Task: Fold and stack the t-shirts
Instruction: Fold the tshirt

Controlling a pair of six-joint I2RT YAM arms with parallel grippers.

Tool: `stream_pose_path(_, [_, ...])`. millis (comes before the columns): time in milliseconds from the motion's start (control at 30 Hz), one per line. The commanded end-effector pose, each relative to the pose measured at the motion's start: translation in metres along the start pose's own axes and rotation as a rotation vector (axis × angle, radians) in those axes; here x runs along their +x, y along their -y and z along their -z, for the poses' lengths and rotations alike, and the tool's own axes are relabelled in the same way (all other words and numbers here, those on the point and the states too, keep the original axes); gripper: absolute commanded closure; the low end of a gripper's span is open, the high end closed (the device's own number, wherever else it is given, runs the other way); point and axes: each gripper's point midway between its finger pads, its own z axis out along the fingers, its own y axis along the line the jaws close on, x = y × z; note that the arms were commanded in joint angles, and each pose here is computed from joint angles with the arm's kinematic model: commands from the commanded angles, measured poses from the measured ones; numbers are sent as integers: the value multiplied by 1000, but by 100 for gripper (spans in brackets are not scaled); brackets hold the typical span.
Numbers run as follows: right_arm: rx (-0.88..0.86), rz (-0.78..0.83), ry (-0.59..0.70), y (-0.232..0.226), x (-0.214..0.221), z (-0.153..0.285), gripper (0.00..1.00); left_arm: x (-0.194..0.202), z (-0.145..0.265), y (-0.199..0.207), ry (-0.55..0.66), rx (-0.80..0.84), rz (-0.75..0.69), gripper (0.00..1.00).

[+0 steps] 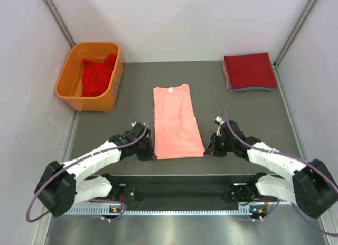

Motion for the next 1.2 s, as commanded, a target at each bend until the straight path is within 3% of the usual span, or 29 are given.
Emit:
stream_pose_path(0, [101,-4,20,21,9,17,100,7,17,-7,14,-62,2,100])
stream_pose_path(333, [66,-4,153,2,1,71,100,20,78,32,121,-32,-62,100])
stream_pose_path(500, [71,37,213,-9,-17,89,100,17,87,43,138,-65,-128,100])
stream_pose_path(633, [120,97,252,-15,-43,95,100,-9,92,55,232,-100,-156,100])
stream_pose_path(833, [148,192,252,-38,-90,89,100,-41,78,59,196,-118,-167,100])
stream_pose_path(1167, [136,246,216,-65,-195,42,100,-164,69,64,283,-151,-141,100])
